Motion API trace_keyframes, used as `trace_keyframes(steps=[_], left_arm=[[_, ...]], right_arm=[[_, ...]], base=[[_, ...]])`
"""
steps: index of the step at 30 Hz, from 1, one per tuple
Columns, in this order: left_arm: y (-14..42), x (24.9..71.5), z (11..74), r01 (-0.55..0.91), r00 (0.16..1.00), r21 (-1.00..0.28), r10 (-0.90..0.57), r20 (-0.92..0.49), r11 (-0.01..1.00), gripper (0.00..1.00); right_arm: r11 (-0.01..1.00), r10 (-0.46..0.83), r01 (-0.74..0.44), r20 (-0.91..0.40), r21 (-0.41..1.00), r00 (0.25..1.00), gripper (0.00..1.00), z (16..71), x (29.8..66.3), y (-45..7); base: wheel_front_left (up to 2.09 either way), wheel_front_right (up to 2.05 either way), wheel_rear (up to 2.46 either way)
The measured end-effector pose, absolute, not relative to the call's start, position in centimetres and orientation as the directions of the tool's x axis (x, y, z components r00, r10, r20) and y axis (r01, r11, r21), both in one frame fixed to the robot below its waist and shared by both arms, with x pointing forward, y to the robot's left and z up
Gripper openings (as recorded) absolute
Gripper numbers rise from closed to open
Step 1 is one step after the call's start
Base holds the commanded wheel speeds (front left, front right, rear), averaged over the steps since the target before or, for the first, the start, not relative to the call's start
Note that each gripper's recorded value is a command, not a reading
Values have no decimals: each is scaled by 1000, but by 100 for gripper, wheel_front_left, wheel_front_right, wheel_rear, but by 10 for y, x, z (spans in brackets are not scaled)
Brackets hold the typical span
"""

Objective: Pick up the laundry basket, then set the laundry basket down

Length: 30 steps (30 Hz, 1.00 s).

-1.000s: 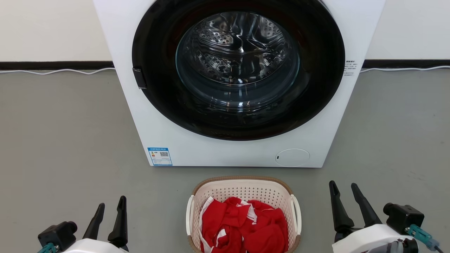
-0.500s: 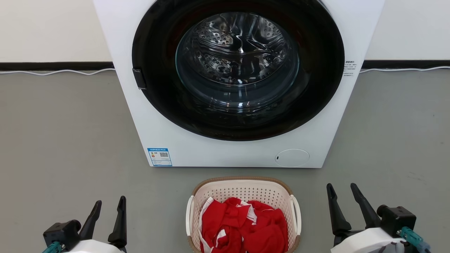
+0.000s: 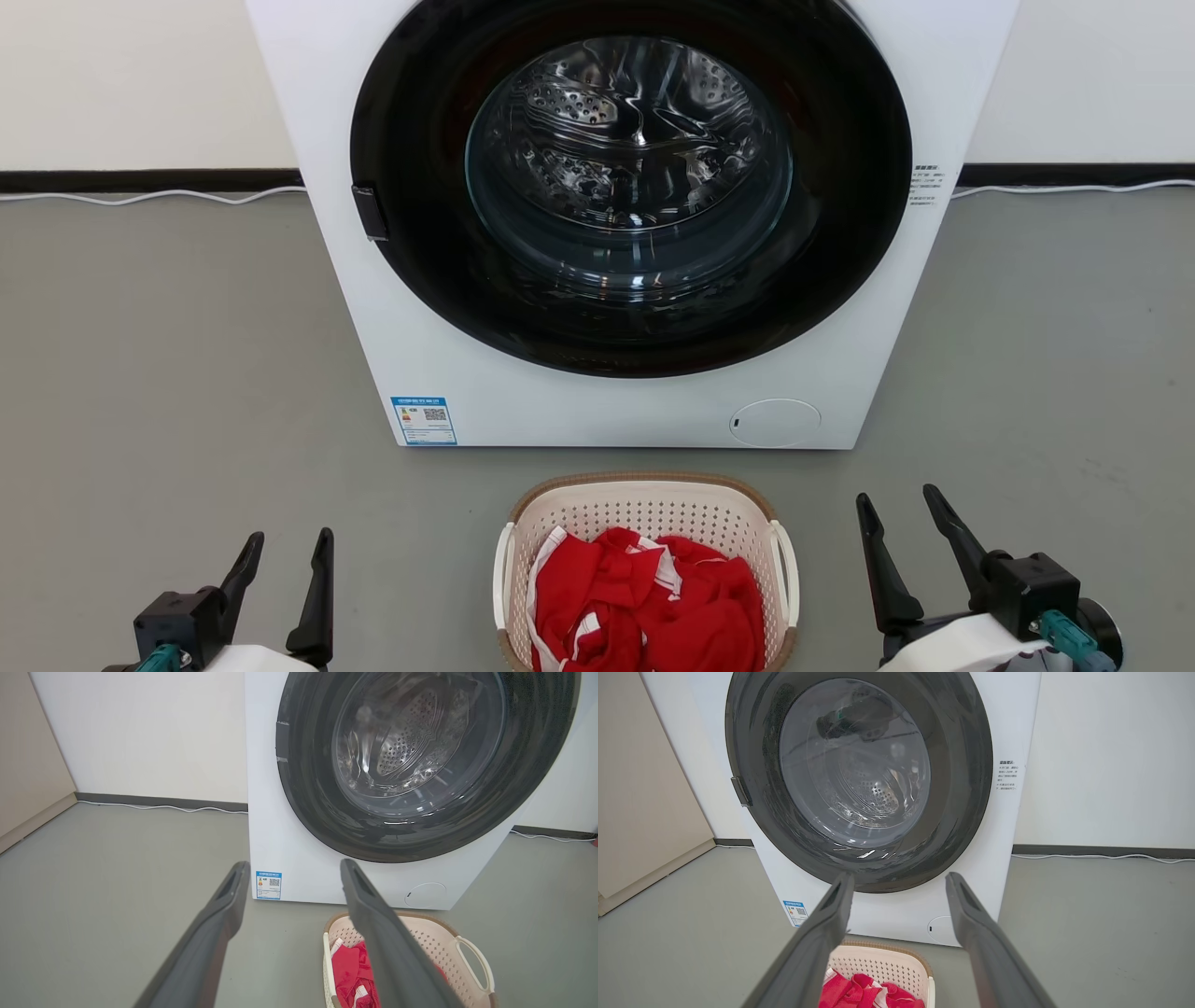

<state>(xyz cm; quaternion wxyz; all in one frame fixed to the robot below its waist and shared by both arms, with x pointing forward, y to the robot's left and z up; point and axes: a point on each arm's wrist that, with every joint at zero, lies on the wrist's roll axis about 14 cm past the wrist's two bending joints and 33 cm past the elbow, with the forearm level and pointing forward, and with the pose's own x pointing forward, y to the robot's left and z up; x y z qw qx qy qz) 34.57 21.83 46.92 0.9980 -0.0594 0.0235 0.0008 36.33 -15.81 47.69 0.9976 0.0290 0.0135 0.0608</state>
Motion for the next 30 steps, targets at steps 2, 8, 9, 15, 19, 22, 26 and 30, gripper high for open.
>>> trace_keyframes(steps=[2,8,9,15,19,22,26,30], left_arm=[[218,345,469,-1,999,-104,-5,-49,995,100],[219,345,468,-2,999,-104,-3,-51,995,100],[219,345,468,-2,999,-104,-3,-53,995,100],[219,345,465,-6,998,-106,-1,-62,994,100],[220,344,463,-8,998,-108,1,-68,994,100],[221,344,462,-12,998,-113,4,-69,994,100],[221,344,461,-14,997,-115,5,-72,993,100],[221,344,459,-12,997,-117,3,-77,993,100]], right_arm=[[991,125,-123,-22,51,992,100,477,363,-158],[991,124,-122,-25,51,992,100,476,363,-158],[991,123,-122,-26,51,992,100,476,363,-158],[991,123,-121,-31,52,992,100,474,363,-158],[991,122,-120,-33,52,992,100,473,363,-159],[991,122,-120,-35,52,992,100,473,364,-159],[991,123,-121,-37,53,992,100,472,364,-158],[991,123,-121,-43,54,991,100,470,364,-158]], base=[[0,0,0],[0,0,0],[0,0,0],[0,0,0],[0,0,0],[0,0,0],[0,0,0],[0,0,0]])
